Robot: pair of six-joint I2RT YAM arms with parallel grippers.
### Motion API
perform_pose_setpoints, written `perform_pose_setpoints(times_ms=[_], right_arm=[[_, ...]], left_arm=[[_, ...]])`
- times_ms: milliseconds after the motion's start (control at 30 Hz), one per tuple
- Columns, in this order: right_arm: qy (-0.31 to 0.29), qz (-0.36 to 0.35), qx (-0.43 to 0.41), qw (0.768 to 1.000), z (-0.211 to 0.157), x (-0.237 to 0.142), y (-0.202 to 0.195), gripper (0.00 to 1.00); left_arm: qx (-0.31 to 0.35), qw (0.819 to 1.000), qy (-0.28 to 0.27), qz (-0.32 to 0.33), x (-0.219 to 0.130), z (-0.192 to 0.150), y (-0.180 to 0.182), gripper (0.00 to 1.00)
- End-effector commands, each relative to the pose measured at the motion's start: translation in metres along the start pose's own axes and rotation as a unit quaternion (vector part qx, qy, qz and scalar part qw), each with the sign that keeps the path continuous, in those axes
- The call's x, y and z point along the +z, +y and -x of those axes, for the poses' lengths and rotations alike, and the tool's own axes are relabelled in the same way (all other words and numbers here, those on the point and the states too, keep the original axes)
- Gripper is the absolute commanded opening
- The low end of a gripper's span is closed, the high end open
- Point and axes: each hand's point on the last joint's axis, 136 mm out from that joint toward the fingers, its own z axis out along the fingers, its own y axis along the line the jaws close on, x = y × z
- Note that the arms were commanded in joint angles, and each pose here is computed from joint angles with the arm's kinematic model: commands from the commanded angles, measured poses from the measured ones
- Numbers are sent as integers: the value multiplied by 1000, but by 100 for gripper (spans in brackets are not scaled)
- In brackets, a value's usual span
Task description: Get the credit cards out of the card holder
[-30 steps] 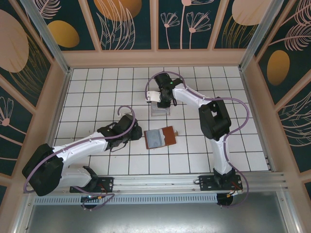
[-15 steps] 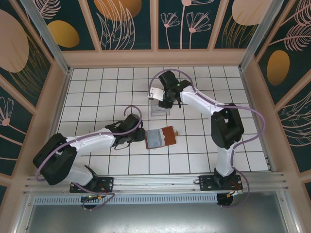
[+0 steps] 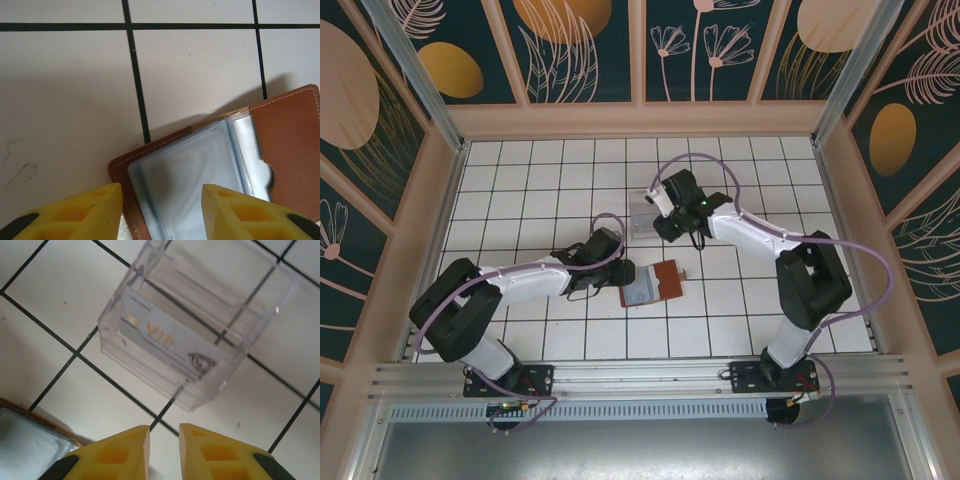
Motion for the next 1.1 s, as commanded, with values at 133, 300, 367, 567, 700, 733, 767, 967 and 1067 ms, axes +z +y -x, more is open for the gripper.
perform_pose_setpoints(times_ms=[133,300,367,567,700,733,767,967,1067], right_arm=[[-98,22,186,977,7,-42,7,25],[-103,61,271,955,-7,-56,21,24],[-85,79,310,944,-15,-57,27,24],[-37,134,353,925,-32,-49,64,27],[-3,156,375,914,-37,-36,84,30],[8,159,382,910,-40,-32,88,31],[20,165,388,907,-41,-27,93,32],[63,208,391,894,-39,-5,128,35],[84,236,381,890,-36,5,148,36]], left_arm=[[12,1000,4,-25,11,9,-15,48],[15,999,3,-29,14,13,-19,48],[15,1000,-1,-28,13,16,-20,48],[11,1000,-26,11,0,24,-3,48],[-12,999,-42,22,-13,28,15,48],[-17,999,-44,24,-15,28,19,48],[-20,998,-47,28,-18,28,25,48],[-35,996,-65,51,-37,31,51,48],[-39,995,-69,52,-44,32,56,49]])
